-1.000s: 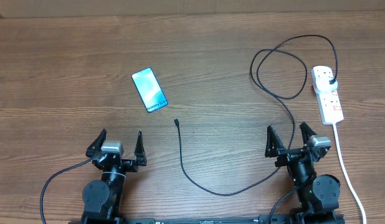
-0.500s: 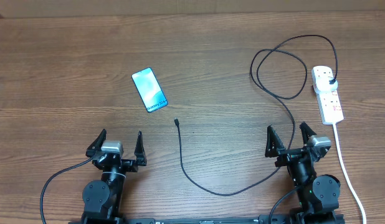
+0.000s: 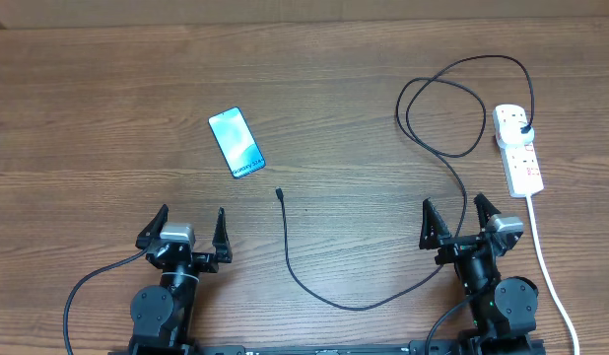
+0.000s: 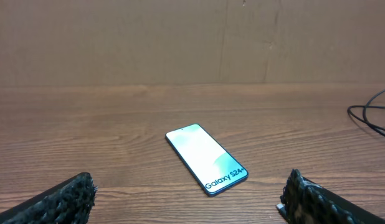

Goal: Plug charger to phone and switch on socket

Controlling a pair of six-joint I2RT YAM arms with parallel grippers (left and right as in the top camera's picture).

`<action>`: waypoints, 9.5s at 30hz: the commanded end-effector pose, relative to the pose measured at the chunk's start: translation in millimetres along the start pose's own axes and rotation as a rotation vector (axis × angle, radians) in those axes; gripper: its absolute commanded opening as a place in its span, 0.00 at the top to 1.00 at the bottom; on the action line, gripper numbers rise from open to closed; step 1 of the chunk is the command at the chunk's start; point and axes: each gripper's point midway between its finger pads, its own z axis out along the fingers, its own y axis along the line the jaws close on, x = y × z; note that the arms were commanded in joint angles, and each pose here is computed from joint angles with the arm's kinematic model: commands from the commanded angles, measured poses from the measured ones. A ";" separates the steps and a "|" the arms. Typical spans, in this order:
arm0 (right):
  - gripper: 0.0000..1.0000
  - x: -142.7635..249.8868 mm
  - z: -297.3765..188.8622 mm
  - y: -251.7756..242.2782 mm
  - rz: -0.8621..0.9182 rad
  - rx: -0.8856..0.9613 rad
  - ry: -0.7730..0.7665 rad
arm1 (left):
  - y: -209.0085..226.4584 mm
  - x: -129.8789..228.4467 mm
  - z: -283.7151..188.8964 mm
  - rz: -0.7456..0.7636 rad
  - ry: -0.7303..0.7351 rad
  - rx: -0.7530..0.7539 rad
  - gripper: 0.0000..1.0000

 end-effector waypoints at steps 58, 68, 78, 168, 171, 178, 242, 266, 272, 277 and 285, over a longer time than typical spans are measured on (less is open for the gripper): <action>0.00 1.3 0.1 -0.2 0.002 0.000 -0.006 | -0.6 -0.9 -0.3 0.014 -0.008 0.005 0.00; 0.00 1.4 0.1 -0.3 0.002 0.000 -0.006 | -0.6 -0.9 -0.3 0.014 -0.008 0.005 0.00; 0.00 1.4 0.1 -0.3 0.002 0.000 -0.006 | -0.6 -0.9 -0.3 0.014 -0.008 0.005 0.00; 0.00 1.4 0.1 -0.3 0.002 0.000 -0.006 | -2.4 -59.0 -32.2 -0.099 0.043 0.000 0.00; 0.00 1.4 0.1 -0.3 0.002 0.000 -0.006 | -3.3 -79.6 -40.9 -0.139 0.081 -0.005 0.00; 0.00 1.4 0.1 -0.3 0.002 0.000 -0.006 | -16.5 -126.0 -46.4 -0.193 0.258 0.034 0.00; 0.00 1.4 0.1 -0.3 0.002 0.000 -0.006 | -97.6 90.2 75.0 -0.247 1.595 -0.165 0.00; 0.00 1.4 0.1 -0.3 0.002 0.000 -0.006 | -97.9 141.8 74.2 -0.231 1.705 -0.227 0.00; 0.00 1.4 0.1 -0.3 0.002 0.000 -0.006 | -98.9 152.1 70.5 -0.231 1.705 -0.230 0.00; 0.00 1.4 0.1 -0.3 0.002 0.000 -0.006 | -97.1 161.8 66.5 -0.230 1.706 -0.230 0.01; 0.00 1.4 0.1 -0.3 0.002 0.000 -0.006 | -94.8 173.8 61.5 -0.230 1.706 -0.230 0.01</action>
